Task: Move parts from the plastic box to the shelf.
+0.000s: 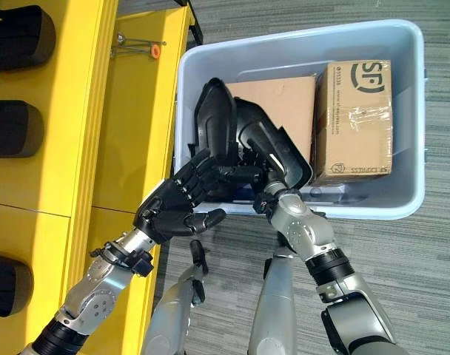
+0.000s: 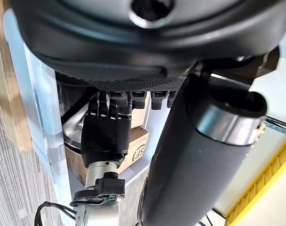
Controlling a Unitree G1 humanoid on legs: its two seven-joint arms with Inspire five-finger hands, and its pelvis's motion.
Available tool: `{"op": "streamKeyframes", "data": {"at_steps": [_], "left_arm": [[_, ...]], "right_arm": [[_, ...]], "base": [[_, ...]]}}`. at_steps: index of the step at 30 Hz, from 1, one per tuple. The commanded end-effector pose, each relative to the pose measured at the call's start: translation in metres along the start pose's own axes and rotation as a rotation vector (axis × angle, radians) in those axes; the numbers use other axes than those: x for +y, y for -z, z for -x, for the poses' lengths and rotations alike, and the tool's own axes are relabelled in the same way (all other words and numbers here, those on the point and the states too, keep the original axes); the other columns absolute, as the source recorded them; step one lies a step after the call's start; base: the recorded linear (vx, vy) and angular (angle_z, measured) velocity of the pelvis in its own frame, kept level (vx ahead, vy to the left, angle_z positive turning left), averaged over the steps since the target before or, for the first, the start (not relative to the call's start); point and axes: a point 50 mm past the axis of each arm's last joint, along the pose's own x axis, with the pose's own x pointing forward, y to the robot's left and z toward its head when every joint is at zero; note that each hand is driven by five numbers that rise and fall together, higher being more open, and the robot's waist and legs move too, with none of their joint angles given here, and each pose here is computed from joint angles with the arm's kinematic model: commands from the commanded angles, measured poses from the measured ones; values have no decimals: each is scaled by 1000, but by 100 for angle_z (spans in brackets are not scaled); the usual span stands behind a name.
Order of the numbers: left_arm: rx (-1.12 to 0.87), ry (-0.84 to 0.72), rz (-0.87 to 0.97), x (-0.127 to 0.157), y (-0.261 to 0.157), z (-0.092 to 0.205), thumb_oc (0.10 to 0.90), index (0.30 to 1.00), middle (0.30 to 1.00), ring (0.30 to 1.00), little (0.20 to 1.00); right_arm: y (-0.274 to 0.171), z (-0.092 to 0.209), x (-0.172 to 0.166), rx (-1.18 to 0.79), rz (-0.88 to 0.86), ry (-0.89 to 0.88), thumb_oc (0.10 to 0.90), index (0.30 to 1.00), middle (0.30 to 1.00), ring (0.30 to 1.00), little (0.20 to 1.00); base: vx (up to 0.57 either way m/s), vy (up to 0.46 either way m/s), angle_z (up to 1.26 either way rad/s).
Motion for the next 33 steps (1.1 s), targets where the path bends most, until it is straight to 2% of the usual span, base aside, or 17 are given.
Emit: {"op": "streamKeyframes", "data": {"at_steps": [1, 6, 8, 10, 12, 21, 25, 26, 30, 33], "left_arm": [[-165, 126, -69, -17, -32, -4, 900, 1000, 1000, 1000, 1000], [-173, 119, -63, -18, -34, -7, 900, 1000, 1000, 1000, 1000], [-167, 113, -64, -17, -35, -7, 900, 1000, 1000, 1000, 1000], [-168, 111, -63, -17, -36, -7, 900, 1000, 1000, 1000, 1000], [-171, 106, -65, -17, -37, -6, 900, 1000, 1000, 1000, 1000], [-179, 106, -69, -20, -35, -7, 900, 1000, 1000, 1000, 1000], [-185, 99, -63, -18, -36, -7, 900, 1000, 1000, 1000, 1000], [-185, 101, -57, -17, -35, -6, 900, 1000, 1000, 1000, 1000], [-183, 111, -46, -15, -35, -3, 900, 1000, 1000, 1000, 1000], [-186, 119, -27, -15, -34, 1, 900, 1000, 1000, 1000, 1000]], "right_arm": [[-33, -1, 45, -175, -102, -201, 900, 1000, 1000, 1000, 1000], [-70, 0, 32, -371, 52, -95, 900, 1000, 1000, 1000, 1000], [-94, 14, 31, -531, 153, -77, 900, 1000, 1000, 1000, 1000], [-99, 18, 31, -566, 167, -82, 900, 1000, 1000, 1000, 1000], [-118, 34, 36, -695, 252, -69, 900, 1000, 1000, 1000, 1000], [-145, 35, 39, -698, 168, -32, 900, 1000, 1000, 1000, 1000], [-163, 26, 22, -691, 18, 46, 900, 1000, 1000, 1000, 1000], [-175, 24, 9, -695, -29, 87, 900, 1000, 1000, 1000, 1000], [-193, 21, -9, -691, -20, 162, 900, 1000, 1000, 1000, 1000], [-202, 21, -11, -694, -22, 103, 900, 1000, 1000, 1000, 1000]], "base": [[0, 0, 0], [1, 1, 1], [0, 0, 0], [0, 0, 0], [0, 0, 0], [2, 4, -1], [8, 21, 0], [8, 37, 1], [7, 48, 4], [17, 66, 2]]}}
